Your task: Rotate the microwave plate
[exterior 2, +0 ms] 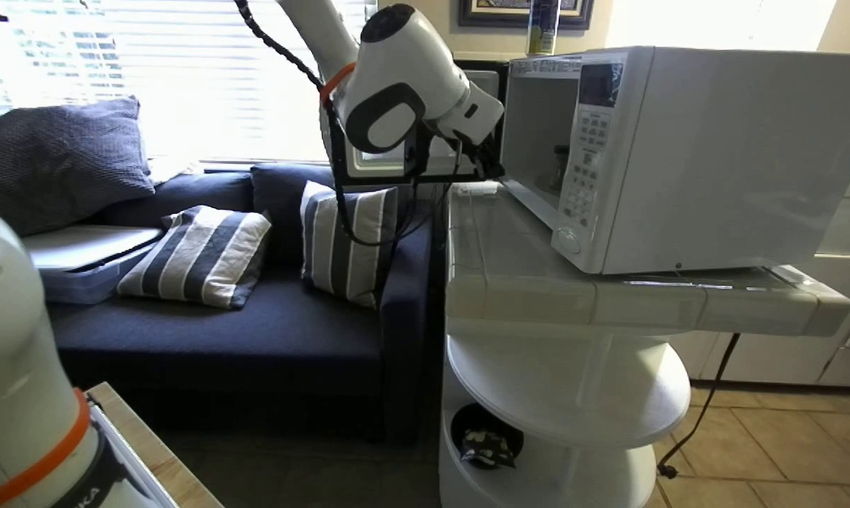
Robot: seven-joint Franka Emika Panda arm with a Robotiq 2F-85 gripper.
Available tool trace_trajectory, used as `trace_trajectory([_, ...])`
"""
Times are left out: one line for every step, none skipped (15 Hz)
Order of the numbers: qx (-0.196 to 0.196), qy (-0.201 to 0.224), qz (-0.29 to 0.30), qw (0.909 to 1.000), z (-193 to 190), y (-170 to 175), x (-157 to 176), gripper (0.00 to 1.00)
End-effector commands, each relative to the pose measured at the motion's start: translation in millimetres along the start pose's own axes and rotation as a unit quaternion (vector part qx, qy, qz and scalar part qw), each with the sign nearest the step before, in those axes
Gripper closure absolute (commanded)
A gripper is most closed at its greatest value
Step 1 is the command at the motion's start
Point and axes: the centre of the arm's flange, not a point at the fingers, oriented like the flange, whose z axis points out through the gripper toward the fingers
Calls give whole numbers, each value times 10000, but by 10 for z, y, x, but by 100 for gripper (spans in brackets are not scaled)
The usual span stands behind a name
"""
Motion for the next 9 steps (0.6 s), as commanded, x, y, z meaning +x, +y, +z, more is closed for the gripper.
trace_trajectory([-526,835,-18,9951,334,-24,4,100])
trace_trajectory([-657,1086,-23,9919,392,53,22,100])
trace_trajectory([-706,1378,-25,9879,430,78,12,100])
trace_trajectory([-790,1591,-64,9841,443,71,-20,100])
trace_trajectory([-786,1769,-121,9810,431,38,-77,100])
trace_trajectory([-762,1968,-160,9773,435,-9,-133,100])
trace_trajectory([-742,2127,-216,9740,421,-84,-187,100])
trace_trajectory([-706,2279,-297,9707,415,-173,-235,100])
trace_trajectory([-680,2436,-386,9667,421,-266,-257,100])
